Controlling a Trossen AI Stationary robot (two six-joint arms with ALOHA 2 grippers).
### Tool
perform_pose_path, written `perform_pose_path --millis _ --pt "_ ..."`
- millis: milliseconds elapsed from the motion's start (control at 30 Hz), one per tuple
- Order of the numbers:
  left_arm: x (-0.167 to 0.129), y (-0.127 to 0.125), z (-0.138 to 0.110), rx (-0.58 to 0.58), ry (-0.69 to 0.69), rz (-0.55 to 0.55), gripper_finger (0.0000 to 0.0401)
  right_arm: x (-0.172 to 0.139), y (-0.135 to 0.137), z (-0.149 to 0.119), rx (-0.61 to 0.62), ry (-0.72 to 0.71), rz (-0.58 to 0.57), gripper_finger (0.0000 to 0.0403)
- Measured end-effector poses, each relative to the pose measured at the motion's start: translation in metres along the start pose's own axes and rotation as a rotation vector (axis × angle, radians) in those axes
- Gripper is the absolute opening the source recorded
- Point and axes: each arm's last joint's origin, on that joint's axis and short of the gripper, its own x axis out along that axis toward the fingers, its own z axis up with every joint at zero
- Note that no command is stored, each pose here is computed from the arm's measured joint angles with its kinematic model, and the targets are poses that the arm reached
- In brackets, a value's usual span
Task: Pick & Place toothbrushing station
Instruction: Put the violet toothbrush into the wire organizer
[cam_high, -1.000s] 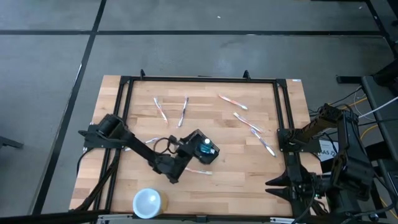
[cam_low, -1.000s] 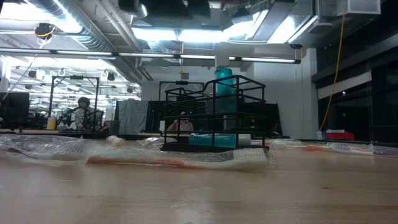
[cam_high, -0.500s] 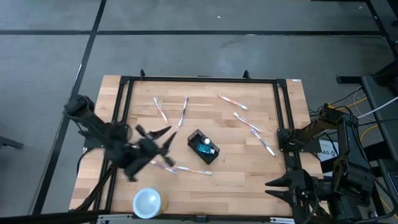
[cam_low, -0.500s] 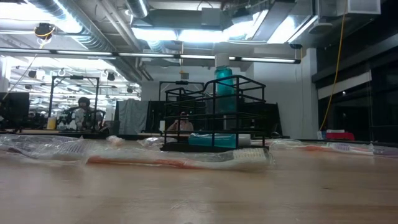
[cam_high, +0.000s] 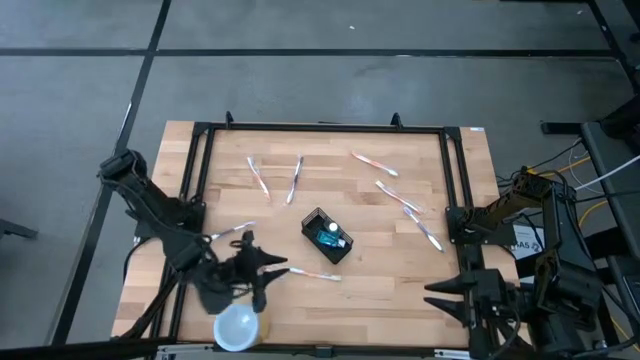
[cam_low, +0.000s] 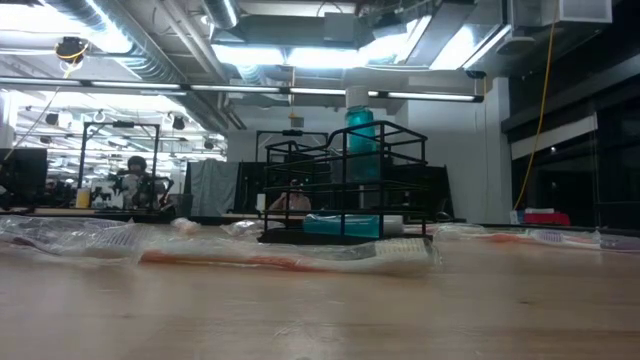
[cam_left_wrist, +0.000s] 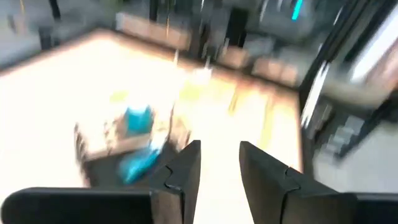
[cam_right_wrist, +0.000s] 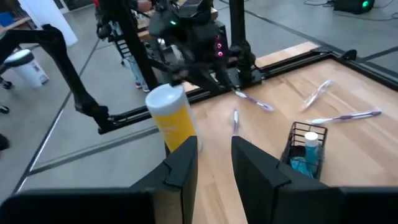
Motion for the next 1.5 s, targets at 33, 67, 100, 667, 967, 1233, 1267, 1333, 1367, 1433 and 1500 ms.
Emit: perform_pose_path --millis 33,67,100,667,967,1233,1267,1333,1367,1433,1500 --pt "0.003 0.006 0.002 0.019 0.089 0.01 0.0101 0.0 0.001 0.0 0.003 -0.002 0.004 0.01" --pt "0.007 0.013 0.003 0.037 0.183 0.015 0.0098 0.0 0.002 0.001 0.006 -0.004 0.008 0.01" --pt "0.011 0.019 0.004 0.047 0.277 0.012 0.0094 0.0 0.002 0.001 0.005 -0.006 0.012 0.01" --pt "0.084 0.035 0.02 0.116 0.954 -0.227 0.0144 0.0 0.004 0.004 -0.019 -0.075 -0.009 0.01" --pt "0.117 0.012 -0.006 0.313 1.085 -0.286 0.0136 -0.003 0.004 0.003 -0.022 -0.073 -0.001 0.01" --pt "0.125 0.012 -0.022 0.441 1.092 -0.225 0.013 -0.008 0.006 0.001 -0.05 -0.069 0.017 0.01" --pt "0.126 0.012 -0.023 0.446 1.09 -0.221 0.013 -0.009 0.006 0.001 -0.051 -0.071 0.017 0.01" --pt "0.128 0.013 -0.024 0.453 1.093 -0.221 0.0129 -0.01 0.006 0.001 -0.054 -0.073 0.02 0.01" --pt "0.129 0.013 -0.025 0.456 1.096 -0.226 0.0129 -0.01 0.006 0.0 -0.055 -0.074 0.021 0.01" --pt "0.133 0.013 -0.028 0.46 1.106 -0.235 0.0129 -0.011 0.006 0.0 -0.056 -0.081 0.021 0.01" --pt "0.136 0.013 -0.033 0.475 1.119 -0.232 0.0129 -0.013 0.006 0.0 -0.057 -0.086 0.022 0.01"
